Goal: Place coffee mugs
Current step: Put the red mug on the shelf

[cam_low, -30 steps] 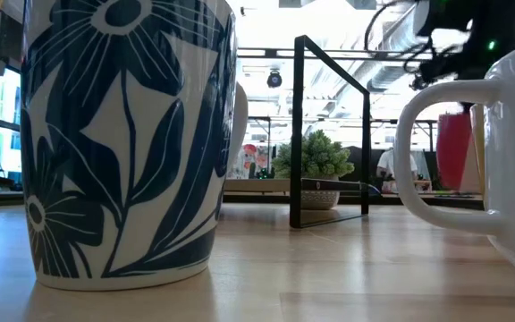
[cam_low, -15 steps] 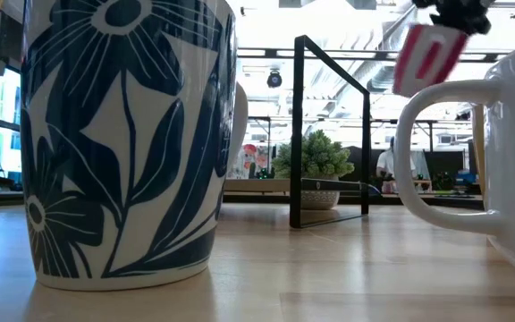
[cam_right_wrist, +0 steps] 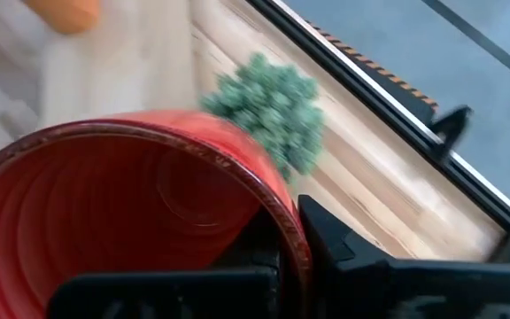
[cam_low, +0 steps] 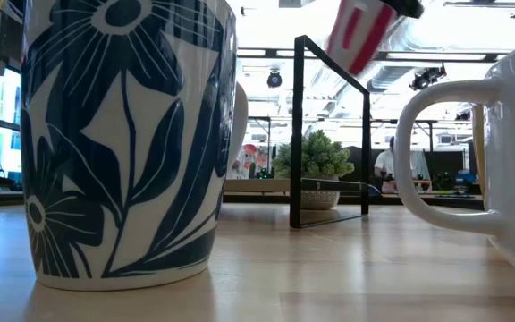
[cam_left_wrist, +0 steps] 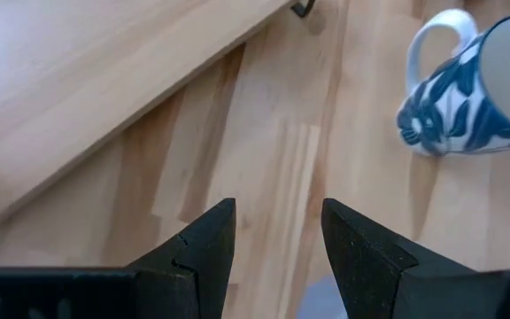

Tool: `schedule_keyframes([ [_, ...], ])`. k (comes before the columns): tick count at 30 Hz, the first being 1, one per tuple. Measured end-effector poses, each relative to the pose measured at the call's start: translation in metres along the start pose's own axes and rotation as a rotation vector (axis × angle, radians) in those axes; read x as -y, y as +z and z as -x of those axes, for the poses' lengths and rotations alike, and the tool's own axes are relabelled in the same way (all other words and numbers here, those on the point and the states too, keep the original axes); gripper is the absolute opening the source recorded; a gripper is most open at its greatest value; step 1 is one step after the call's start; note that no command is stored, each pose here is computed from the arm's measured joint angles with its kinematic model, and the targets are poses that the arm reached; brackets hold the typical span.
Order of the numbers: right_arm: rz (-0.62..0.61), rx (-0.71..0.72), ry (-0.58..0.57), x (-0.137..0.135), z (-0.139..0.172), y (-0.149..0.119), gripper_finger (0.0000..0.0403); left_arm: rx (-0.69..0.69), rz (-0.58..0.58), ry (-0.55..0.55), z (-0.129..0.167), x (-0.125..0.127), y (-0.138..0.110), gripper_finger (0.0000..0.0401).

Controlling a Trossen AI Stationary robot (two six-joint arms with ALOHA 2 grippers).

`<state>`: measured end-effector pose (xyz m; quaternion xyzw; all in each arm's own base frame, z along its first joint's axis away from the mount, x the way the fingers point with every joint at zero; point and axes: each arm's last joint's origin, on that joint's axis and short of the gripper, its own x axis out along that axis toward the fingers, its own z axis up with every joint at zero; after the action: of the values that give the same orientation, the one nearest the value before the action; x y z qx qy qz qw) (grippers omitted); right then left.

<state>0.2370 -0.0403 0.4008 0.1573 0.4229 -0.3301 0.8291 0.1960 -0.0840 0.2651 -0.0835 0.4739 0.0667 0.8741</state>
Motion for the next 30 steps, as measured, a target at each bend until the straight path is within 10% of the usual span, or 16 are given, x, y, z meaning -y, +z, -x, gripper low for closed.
schedule_keyframes([
  [16,0.138,-0.049,0.11,-0.1,-0.04,0.015,0.0,0.004,-0.02,0.128,0.045,-0.035,-0.025,0.0158],
  [30,0.139,-0.072,0.158,-0.14,-0.08,0.007,0.0,0.359,0.063,-0.009,0.117,-0.078,-0.063,0.0158],
])
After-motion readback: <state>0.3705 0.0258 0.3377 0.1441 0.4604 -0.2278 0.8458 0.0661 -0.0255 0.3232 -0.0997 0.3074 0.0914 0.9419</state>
